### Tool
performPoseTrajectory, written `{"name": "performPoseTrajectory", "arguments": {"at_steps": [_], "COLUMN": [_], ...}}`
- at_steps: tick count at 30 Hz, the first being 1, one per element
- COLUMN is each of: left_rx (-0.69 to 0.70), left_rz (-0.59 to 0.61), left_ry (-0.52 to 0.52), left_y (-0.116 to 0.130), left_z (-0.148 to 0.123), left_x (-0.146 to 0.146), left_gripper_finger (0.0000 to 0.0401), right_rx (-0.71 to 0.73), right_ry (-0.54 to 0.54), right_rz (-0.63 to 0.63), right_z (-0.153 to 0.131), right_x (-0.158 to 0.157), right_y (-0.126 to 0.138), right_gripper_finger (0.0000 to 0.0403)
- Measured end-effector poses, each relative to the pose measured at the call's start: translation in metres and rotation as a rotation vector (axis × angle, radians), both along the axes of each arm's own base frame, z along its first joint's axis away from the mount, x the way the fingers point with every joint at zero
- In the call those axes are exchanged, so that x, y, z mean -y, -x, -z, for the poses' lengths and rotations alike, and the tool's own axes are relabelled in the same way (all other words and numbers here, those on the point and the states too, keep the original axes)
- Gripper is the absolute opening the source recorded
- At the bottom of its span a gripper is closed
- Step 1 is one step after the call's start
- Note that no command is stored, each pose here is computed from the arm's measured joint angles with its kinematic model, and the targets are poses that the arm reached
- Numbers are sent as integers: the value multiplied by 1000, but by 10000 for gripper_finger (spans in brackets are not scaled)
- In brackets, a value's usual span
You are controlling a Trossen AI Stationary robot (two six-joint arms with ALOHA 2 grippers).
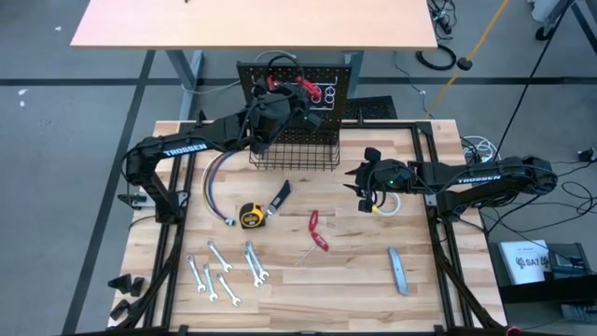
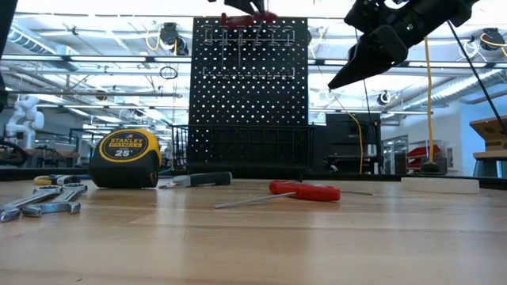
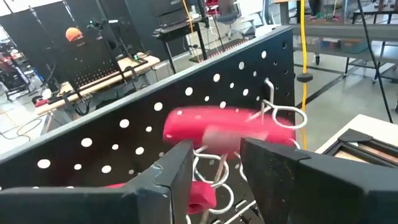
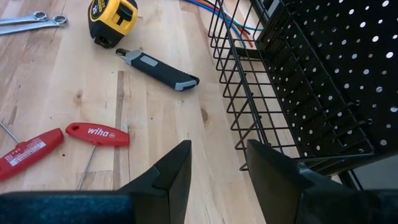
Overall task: Hang tools onto peg board
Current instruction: Hang the top right allen wrench on the peg board, then hang the top allen wrench on the peg board
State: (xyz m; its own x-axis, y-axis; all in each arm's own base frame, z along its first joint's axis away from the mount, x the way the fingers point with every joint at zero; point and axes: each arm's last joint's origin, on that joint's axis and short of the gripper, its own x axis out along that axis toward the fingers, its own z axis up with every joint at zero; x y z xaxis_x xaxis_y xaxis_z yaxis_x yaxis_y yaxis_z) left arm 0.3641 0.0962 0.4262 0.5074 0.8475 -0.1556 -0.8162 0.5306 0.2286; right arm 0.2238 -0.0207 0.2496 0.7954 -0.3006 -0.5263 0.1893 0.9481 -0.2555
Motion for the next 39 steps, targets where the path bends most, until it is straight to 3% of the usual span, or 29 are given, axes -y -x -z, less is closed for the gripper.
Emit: {"name": "performPoseTrajectory", "arguments": {"at_steps": [7, 16, 24, 30, 39], "left_rx": [-21, 2, -130, -252, -483], "left_rz": [8, 76, 158, 175, 184], "left_ry": [10, 6, 119, 263, 326], "left_y": [4, 18, 31, 44, 75], "left_z": [-1, -18, -3, 17, 56], "left_x": [4, 32, 73, 101, 143], "left_gripper_finger": [142, 142, 142, 142, 142], "right_rx": [0, 0, 4, 55, 88], "right_ry": [0, 0, -6, -145, -382], "right_rz": [0, 0, 4, 96, 203], "right_z": [0, 0, 0, 0, 12], "right_x": [0, 0, 0, 0, -14], "right_y": [0, 0, 0, 0, -10], "right_gripper_finger": [146, 146, 146, 146, 146]}}
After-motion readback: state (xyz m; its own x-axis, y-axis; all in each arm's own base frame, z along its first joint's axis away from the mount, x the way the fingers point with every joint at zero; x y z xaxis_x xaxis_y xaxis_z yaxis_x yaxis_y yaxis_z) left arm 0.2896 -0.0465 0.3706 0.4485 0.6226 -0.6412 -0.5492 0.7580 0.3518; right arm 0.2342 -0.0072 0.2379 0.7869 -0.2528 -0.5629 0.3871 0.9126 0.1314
